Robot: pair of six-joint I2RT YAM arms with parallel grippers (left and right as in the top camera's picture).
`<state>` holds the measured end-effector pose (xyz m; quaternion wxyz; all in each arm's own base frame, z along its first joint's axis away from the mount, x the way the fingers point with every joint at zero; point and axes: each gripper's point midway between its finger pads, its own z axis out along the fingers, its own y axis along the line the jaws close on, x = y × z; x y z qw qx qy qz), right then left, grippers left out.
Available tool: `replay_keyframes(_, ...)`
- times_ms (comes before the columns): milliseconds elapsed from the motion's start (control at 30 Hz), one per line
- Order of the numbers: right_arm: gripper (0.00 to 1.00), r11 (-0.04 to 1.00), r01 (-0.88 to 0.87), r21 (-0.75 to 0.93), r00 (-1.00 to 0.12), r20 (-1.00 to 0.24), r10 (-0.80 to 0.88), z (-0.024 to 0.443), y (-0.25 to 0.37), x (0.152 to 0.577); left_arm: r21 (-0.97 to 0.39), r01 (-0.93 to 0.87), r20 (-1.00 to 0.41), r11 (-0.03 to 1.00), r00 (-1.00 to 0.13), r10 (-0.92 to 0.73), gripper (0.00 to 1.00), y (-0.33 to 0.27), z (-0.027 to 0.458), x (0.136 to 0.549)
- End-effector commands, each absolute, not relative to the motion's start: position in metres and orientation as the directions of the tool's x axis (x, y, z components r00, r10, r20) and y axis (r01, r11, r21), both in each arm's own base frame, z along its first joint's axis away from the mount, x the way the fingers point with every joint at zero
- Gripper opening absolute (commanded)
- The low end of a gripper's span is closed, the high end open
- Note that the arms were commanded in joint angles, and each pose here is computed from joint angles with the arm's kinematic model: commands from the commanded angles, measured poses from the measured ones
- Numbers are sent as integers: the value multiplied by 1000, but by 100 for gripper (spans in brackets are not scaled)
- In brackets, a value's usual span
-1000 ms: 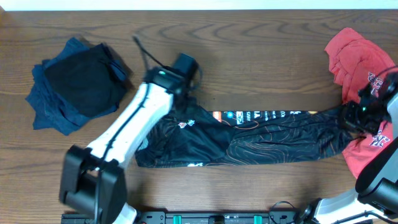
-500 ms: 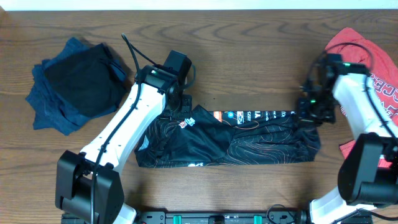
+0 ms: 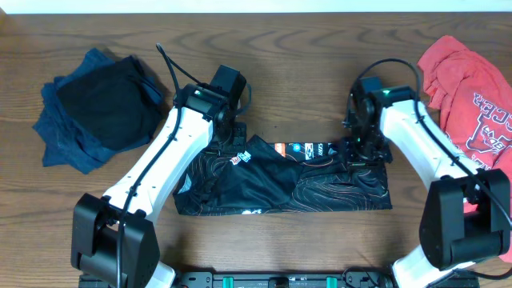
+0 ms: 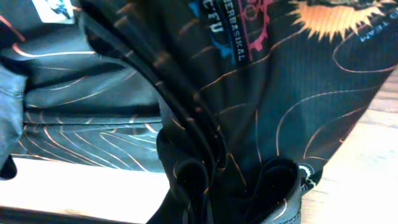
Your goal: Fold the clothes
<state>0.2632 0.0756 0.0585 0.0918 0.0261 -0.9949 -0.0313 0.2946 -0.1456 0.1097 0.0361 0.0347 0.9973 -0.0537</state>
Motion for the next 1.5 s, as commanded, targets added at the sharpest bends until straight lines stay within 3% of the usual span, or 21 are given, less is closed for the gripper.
replay_keyframes(0, 4, 998, -33, 56, -982, 183, -42, 57, 82, 261, -97, 68, -67, 993, -996, 62, 20, -144, 108, 292)
replay_keyframes(267, 12, 996, -42, 75, -983, 173, -54, 57, 96, 260, -97, 68, -67, 993, -996, 62, 20, -144, 108, 292)
replay_keyframes(633, 27, 963, -85, 257, -984, 133, -122, 61, 135, 266, -97, 68, -67, 993, -996, 62, 20, -144, 108, 292)
replay_keyframes(700, 26, 958, -114, 263, -980, 126, -151, 61, 135, 266, -97, 68, -67, 993, -996, 62, 20, -144, 108, 292)
replay_keyframes(900, 31, 996, -93, 17, -993, 77, -94, 54, 91, 282, -97, 68, -67, 993, -996, 62, 20, -144, 108, 292)
replay_keyframes(1033, 44, 981, -113, -156, -991, 91, -99, 56, 60, 279, -96, 68, -66, 993, -996, 62, 20, -144, 108, 292)
replay_keyframes(1133, 43, 967, -87, -241, -991, 119, -60, 59, 42, 272, -95, 68, -63, 993, -996, 62, 20, -143, 108, 291)
replay_keyframes(1333, 39, 933, 139, -331, -979, 96, 180, 56, 17, 260, -95, 68, -62, 993, -996, 62, 20, -143, 108, 291)
replay_keyframes(1467, 38, 927, 149, -345, -972, 122, 201, 48, 11, 249, -95, 68, -62, 993, -996, 62, 20, -143, 108, 291)
